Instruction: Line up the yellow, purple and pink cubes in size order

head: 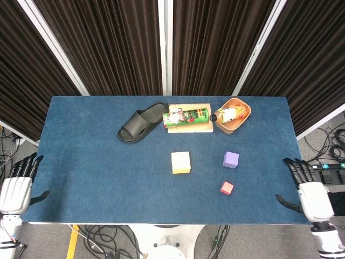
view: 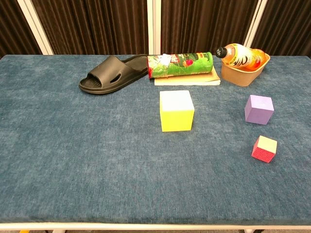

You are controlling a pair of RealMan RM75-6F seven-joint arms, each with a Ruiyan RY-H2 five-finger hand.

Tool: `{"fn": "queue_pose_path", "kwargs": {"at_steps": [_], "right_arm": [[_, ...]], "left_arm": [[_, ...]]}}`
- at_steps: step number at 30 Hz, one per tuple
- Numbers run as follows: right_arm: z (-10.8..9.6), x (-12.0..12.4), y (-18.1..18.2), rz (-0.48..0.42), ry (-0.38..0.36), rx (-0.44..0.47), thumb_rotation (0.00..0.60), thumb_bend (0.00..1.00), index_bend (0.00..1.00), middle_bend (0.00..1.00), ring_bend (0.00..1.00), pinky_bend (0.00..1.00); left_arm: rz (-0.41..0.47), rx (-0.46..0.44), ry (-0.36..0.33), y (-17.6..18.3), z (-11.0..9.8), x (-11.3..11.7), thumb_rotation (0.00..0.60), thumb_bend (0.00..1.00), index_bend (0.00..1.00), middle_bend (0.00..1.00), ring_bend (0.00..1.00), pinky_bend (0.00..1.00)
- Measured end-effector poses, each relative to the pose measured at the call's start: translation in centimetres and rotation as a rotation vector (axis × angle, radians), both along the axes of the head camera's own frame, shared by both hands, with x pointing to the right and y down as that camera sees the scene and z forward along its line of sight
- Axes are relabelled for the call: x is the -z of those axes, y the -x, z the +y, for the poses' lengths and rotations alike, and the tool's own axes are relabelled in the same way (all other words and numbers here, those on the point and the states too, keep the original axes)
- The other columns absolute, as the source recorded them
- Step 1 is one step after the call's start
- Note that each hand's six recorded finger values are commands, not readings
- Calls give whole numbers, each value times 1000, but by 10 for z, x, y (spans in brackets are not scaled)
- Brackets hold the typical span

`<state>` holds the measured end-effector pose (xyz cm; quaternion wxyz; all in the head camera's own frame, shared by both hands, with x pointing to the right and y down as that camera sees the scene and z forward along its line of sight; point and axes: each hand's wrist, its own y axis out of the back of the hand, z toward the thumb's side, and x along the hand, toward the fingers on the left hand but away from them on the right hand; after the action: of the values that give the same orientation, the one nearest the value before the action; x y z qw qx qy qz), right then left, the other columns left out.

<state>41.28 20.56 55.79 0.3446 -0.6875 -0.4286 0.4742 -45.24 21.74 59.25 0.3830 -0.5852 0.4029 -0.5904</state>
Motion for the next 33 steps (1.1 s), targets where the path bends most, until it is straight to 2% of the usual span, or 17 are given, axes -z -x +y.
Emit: {"fn": "queue_pose_path", "kwargs": {"at_steps": [8, 12, 18, 22, 28, 30, 33], "right_arm": [[-29, -34, 73, -84, 111, 170, 600, 111, 35, 111, 0, 0], [-46, -64, 120, -99, 201, 250, 600, 109, 35, 102, 0, 0], [-65, -109, 192, -118, 312, 322, 600, 107, 35, 85, 0, 0], [-77, -136, 231, -109, 349, 351, 600, 105, 35, 75, 0, 0], [-96, -167, 265, -54, 359, 363, 600, 104, 36, 83, 0, 0], [-100, -176, 272, -40, 369, 361, 600, 109, 48, 123, 0, 0], [-101, -185, 276, -31, 388, 344, 600, 145, 171, 236, 2, 0]], "left_arm": [[13, -2, -2, 2, 1, 0, 600, 66, 135, 156, 107, 157], [28, 0, -2, 2, 2, 0, 600, 66, 135, 156, 107, 157], [33, 9, 4, 9, 3, -1, 600, 66, 135, 155, 107, 157], [29, 18, 11, 14, 3, -3, 600, 65, 135, 156, 107, 157], [20, 29, 18, 20, 6, -3, 600, 65, 135, 156, 107, 157], [19, 33, 19, 22, 6, -3, 600, 65, 135, 156, 107, 157], [18, 37, 21, 23, 8, -3, 600, 65, 135, 156, 107, 157]]}}
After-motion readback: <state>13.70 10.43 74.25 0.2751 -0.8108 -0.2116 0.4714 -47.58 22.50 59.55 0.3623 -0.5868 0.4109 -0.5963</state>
